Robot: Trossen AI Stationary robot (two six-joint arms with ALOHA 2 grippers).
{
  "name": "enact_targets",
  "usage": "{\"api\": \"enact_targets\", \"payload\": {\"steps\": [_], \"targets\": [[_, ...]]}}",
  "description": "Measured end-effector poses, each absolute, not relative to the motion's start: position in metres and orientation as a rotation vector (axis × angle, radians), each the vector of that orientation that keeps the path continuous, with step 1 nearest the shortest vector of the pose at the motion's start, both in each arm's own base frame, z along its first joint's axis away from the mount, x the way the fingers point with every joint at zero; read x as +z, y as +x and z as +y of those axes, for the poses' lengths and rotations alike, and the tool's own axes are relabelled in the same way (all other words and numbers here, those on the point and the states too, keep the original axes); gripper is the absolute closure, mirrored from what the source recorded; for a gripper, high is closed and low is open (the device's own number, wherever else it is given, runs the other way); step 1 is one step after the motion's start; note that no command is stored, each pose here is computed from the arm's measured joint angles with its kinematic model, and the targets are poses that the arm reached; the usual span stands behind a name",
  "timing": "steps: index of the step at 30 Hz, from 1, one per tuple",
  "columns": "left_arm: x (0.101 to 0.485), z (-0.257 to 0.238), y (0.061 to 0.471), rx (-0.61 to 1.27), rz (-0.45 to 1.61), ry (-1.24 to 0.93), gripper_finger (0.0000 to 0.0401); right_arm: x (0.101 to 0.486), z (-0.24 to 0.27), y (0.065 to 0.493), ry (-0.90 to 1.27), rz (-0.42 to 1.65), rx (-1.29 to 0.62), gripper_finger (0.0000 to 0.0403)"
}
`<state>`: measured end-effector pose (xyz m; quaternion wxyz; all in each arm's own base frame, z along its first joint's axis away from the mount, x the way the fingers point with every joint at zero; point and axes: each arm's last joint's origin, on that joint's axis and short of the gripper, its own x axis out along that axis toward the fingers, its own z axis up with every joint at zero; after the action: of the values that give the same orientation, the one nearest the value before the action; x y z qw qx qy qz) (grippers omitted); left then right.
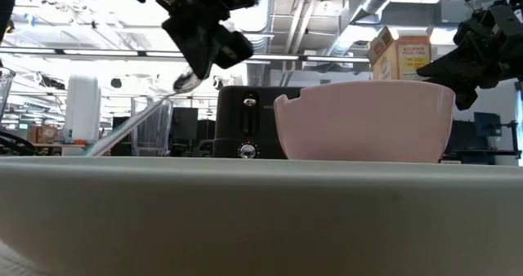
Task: Arrange a breakfast setting
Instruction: Put the blue spoon on the white placemat
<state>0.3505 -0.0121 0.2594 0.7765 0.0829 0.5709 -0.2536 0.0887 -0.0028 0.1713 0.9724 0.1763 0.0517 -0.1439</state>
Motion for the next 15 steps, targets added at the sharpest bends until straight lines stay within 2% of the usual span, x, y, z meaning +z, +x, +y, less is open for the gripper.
{"api": "enact_targets", "payload": {"steps": [15], "targets": [[0.229, -0.007, 0.372, -0.584, 1.26, 0.168, 0.04, 0.171, -0.003, 0.089, 0.356, 0.105, -0.291, 0.0195]]}}
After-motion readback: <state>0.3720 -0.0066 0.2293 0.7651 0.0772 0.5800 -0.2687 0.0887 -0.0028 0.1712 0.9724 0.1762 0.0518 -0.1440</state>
